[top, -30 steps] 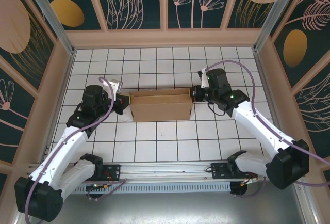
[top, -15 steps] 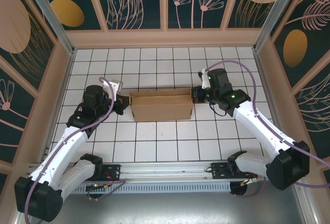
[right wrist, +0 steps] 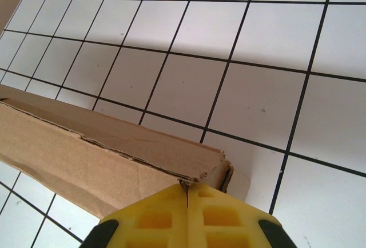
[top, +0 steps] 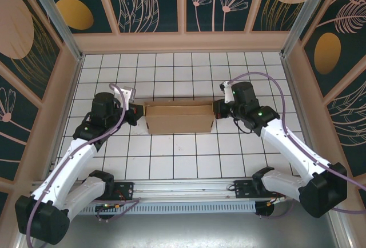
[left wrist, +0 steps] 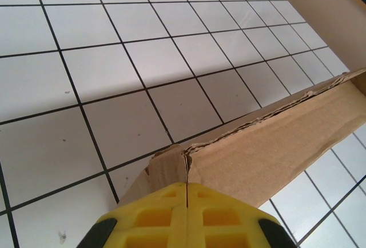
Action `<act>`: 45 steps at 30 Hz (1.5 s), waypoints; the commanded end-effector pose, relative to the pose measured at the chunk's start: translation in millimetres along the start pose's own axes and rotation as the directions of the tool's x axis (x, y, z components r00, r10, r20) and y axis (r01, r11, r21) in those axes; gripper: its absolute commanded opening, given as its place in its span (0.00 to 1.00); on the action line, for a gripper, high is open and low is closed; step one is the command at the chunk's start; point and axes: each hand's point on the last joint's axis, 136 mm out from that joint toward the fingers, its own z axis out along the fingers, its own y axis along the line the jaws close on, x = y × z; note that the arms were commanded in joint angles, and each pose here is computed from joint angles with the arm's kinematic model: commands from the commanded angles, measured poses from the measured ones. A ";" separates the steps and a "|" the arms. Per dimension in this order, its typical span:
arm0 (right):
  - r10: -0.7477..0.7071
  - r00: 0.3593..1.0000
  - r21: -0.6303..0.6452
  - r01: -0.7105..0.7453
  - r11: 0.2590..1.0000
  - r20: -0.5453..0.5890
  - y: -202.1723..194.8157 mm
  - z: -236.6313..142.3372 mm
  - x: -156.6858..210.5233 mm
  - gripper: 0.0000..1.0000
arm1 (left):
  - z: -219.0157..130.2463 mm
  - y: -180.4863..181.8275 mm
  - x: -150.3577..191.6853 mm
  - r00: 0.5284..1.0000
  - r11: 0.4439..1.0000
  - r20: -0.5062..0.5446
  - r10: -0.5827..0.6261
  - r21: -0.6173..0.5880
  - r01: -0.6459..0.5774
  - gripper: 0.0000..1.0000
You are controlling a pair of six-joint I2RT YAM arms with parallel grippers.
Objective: Fold the paper box
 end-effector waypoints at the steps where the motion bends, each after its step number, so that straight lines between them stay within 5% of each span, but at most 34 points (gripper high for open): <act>1: -0.013 0.997 0.028 0.015 0.999 -0.073 -4.6 5.2 25.1 0.00 | -5.9 -11.2 -21.5 0.998 0.999 0.038 -0.041 0.028 0.039 0.00; 17: -0.034 0.995 0.033 0.038 0.999 -0.099 -0.8 10.8 33.6 0.00 | 8.9 -16.8 -20.3 0.957 0.954 -0.042 -0.287 0.074 0.290 0.00; 45: -0.055 0.988 0.036 0.061 0.997 -0.145 2.3 21.0 42.9 0.00 | 14.2 -30.3 -23.5 0.868 0.852 -0.075 -0.490 0.167 0.496 0.00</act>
